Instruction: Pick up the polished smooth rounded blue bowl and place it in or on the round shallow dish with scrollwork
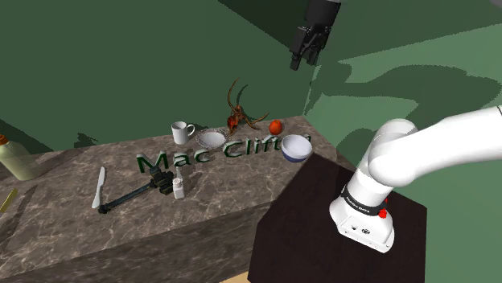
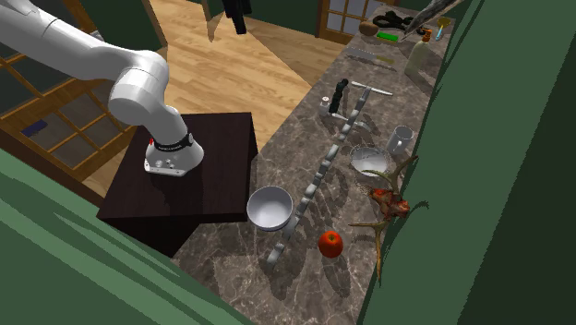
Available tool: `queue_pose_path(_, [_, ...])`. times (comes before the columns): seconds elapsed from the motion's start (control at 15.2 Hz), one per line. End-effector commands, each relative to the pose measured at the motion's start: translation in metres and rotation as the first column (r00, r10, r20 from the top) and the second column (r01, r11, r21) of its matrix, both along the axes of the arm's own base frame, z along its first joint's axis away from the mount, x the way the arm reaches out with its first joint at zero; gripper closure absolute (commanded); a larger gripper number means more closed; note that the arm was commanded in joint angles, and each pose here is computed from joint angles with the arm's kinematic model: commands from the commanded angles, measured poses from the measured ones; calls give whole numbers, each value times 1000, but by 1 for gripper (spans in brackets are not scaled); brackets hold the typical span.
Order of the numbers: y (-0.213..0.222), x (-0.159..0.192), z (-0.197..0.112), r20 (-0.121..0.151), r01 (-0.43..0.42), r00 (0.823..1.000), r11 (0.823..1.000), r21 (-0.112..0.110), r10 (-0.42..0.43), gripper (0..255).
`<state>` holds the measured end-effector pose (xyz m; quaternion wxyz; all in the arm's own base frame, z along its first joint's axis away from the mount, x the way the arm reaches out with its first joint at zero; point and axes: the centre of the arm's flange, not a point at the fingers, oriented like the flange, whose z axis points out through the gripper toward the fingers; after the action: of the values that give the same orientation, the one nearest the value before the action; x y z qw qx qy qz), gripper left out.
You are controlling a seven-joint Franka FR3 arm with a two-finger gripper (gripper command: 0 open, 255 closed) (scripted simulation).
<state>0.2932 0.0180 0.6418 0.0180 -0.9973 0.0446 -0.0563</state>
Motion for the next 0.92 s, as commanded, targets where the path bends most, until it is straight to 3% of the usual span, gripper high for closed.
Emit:
queue_pose_path(0.0, [0, 0, 0, 0, 0, 1000, 1000, 0, 0, 0])
queue_pose_path(0.86, [-107, 1, -137, 17, -1, 1000, 1000, 22, 1, 0])
